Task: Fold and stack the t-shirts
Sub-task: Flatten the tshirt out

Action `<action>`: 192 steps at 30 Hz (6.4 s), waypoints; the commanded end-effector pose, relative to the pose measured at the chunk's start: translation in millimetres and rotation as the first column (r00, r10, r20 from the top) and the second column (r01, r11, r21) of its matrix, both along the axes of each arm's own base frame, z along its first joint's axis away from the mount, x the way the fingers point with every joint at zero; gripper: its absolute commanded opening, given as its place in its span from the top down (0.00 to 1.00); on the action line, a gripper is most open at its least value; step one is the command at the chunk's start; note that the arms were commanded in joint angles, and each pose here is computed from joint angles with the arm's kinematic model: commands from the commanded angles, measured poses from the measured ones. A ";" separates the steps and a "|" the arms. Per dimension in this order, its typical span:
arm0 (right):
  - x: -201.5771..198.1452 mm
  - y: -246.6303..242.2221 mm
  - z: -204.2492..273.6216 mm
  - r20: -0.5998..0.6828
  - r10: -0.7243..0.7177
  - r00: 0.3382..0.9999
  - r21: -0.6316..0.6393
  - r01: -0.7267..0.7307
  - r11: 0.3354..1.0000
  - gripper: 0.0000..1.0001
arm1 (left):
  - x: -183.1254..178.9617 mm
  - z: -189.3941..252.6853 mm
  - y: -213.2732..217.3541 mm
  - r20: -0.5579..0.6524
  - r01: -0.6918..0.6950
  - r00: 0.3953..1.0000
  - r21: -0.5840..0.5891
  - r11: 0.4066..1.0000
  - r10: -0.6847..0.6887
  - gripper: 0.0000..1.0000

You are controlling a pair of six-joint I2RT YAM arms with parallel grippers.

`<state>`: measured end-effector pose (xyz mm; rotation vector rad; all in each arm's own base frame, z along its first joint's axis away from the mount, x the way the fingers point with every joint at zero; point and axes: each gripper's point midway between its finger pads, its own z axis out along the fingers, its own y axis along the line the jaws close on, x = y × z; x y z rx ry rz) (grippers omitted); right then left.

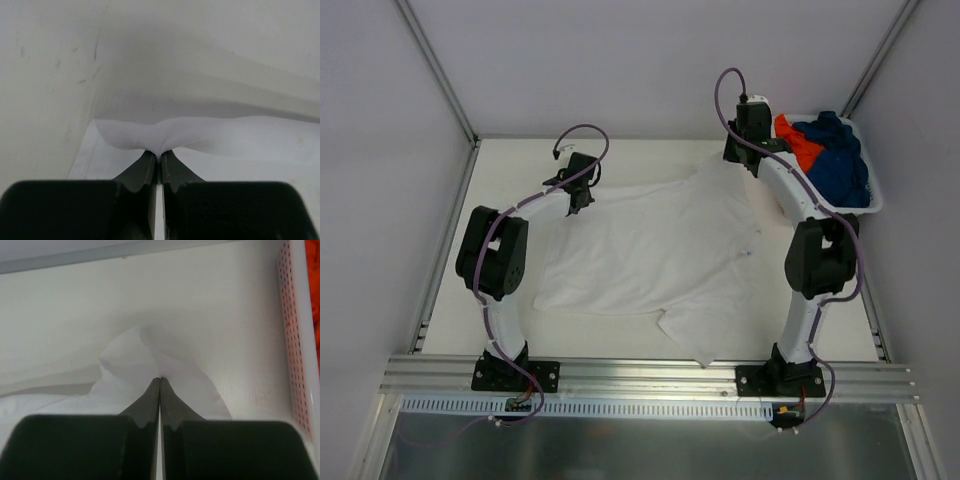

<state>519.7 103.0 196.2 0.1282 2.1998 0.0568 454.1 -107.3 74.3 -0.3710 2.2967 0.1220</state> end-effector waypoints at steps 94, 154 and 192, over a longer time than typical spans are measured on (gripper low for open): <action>-378.0 28.2 -198.1 -0.475 -0.206 0.856 -0.493 -0.065 0.868 0.99 | -283.8 -48.5 -27.8 -0.378 0.045 0.924 -0.026 0.999 -0.052 1.00; -359.4 63.5 -15.0 0.037 0.024 0.999 -0.253 -0.014 0.967 0.59 | 21.4 -5.5 32.7 0.038 -0.083 0.996 0.062 0.995 0.081 0.77; -361.3 66.6 -18.9 0.034 0.039 0.999 -0.186 -0.032 0.982 0.58 | 7.8 -37.4 31.5 -0.122 -0.129 0.983 0.062 0.990 0.136 0.66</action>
